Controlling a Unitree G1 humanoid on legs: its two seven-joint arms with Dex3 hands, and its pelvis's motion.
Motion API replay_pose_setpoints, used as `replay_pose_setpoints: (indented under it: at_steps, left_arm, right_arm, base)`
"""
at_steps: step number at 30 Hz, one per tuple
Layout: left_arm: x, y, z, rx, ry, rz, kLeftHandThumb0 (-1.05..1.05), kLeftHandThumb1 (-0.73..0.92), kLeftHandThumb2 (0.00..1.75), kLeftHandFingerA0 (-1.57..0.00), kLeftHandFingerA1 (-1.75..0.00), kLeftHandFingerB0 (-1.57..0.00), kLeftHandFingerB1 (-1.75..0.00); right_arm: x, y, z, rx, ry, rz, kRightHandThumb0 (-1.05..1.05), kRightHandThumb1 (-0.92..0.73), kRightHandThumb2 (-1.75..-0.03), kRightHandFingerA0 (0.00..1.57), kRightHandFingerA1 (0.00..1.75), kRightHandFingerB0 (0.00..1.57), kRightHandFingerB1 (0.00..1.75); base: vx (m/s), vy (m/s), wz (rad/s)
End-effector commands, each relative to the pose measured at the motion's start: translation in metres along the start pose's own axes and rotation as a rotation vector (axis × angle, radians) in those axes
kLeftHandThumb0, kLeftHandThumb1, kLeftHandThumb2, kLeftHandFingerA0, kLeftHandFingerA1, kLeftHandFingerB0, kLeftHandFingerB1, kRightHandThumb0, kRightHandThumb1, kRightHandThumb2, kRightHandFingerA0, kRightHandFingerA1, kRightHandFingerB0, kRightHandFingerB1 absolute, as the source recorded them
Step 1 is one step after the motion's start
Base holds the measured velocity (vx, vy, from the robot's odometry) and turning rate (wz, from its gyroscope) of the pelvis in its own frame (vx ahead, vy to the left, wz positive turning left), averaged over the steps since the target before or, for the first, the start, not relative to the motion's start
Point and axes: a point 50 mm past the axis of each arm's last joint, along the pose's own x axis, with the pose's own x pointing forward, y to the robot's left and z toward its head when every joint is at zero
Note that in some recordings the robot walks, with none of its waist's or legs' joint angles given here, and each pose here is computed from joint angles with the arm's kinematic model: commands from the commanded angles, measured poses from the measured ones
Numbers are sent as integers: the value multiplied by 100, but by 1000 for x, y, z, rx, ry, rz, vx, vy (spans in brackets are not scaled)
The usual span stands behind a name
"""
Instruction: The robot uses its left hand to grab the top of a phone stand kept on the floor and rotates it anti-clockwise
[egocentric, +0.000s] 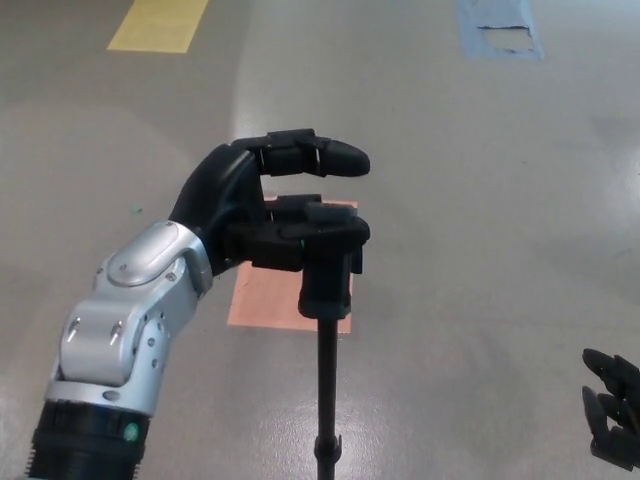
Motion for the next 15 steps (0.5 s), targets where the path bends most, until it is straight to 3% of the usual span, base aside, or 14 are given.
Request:
replay_pose_setpoints:
  at_steps: [1, 2, 3, 4, 15]
  left_arm:
    - [-20, 9, -36, -432, 394, 35, -6, 57, 61, -106, -78, -82, -65]
    - [-20, 8, -36, -442, 397, 34, -7, 58, 61, -102, -77, -81, -65]
    - [-20, 8, -36, -448, 399, 35, -7, 58, 61, -102, -77, -81, -65]
    - [-20, 7, -35, -446, 397, 37, -3, 61, 58, -102, -76, -83, -64]
    - [-25, 4, -34, -432, 389, 13, -10, 66, 59, -97, -73, -77, -59]
  right_arm:
    - [0, -8, -2, -17, 32, -9, -76, -81, -116, 0, 26, 0, 20]
    - [0, -9, -2, -24, 32, -10, -68, -92, -83, 0, 15, 0, 7]
    - [1, -9, -1, -29, 34, -11, -68, -92, -83, 0, 15, 0, 7]
    - [1, -9, -1, -34, 34, -12, -76, -82, -117, 0, 27, 0, 21]
    - [1, -9, 0, -26, 31, -9, -77, -83, -116, 0, 26, 0, 20]
  base:
    - [0, 0, 0]
    - [0, 0, 0]
    - [0, 0, 0]
    - [0, 0, 0]
    - [0, 0, 0]
